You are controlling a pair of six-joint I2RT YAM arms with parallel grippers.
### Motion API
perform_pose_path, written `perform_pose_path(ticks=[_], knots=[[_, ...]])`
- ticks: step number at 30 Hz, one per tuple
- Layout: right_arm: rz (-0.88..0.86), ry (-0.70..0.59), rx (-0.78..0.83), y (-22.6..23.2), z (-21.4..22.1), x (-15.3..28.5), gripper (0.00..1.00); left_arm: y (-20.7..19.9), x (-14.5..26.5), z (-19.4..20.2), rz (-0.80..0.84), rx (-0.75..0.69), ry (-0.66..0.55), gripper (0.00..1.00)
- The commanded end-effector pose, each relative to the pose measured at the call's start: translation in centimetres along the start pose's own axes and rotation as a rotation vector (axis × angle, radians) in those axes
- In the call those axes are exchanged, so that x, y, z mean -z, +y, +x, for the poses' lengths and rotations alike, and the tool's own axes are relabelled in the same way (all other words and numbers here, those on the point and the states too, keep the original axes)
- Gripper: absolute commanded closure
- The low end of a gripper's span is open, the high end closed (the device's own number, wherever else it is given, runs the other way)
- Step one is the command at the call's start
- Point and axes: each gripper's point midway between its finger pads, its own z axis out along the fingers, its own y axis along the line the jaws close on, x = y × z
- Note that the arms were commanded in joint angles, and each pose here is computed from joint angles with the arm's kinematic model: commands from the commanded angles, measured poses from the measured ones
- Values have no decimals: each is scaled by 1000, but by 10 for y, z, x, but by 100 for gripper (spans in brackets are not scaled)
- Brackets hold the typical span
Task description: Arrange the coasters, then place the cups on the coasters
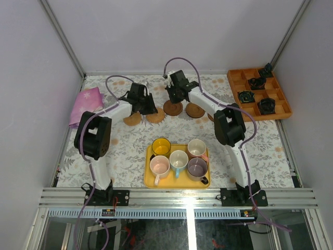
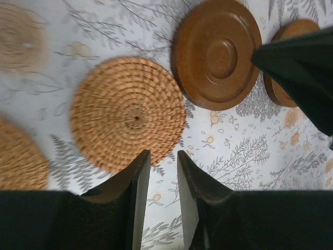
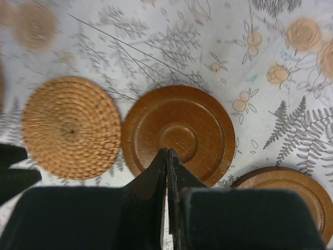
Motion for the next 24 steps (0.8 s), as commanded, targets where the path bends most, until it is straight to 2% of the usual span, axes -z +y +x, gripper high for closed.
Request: perform_pose_path(ticks=[1, 13, 24], knots=[[38, 9, -46, -18, -7, -4, 100, -31, -19, -8, 123, -50, -5, 71], [-21, 130, -90, -16, 36, -30, 100, -18, -42, 4, 70, -36, 54, 65], [22, 261, -111, -20, 98, -9, 100, -6, -42, 6, 10, -36, 48, 64]])
